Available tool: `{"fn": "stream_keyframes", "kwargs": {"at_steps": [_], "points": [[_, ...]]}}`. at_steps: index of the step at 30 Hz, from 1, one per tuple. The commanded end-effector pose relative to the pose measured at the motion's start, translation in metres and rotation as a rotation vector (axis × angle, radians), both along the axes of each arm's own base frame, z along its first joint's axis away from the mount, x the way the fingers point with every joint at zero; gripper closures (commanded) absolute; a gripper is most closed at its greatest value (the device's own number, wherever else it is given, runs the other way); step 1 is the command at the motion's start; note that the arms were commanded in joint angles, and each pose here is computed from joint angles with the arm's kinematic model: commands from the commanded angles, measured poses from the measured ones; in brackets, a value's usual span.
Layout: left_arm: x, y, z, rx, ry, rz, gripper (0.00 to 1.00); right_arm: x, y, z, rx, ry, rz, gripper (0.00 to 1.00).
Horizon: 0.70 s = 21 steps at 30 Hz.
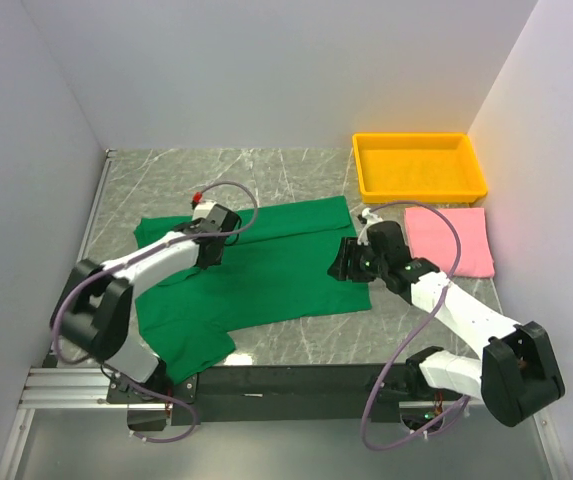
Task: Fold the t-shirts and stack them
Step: Fold the tshirt
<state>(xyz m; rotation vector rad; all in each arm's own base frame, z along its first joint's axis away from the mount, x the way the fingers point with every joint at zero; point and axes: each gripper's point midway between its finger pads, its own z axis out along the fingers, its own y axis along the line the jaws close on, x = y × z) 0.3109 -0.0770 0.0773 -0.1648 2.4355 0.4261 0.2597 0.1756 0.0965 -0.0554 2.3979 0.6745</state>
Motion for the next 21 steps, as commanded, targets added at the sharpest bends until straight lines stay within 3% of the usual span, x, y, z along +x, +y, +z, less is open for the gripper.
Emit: {"fn": "stream_keyframes", "kwargs": {"at_steps": [1, 13, 21], "points": [[0.022, -0.005, 0.0, 0.049, -0.022, -0.018, 0.44, 0.005, 0.008, 0.016, 0.064, -0.094, 0.016, 0.4], [0.027, 0.001, -0.037, 0.175, 0.085, -0.032, 0.41, 0.001, 0.011, 0.005, 0.083, -0.103, 0.038, 0.41], [0.038, 0.017, -0.032, 0.315, 0.083, -0.008, 0.44, 0.001, 0.011, 0.001, 0.081, -0.1, 0.043, 0.41]]}}
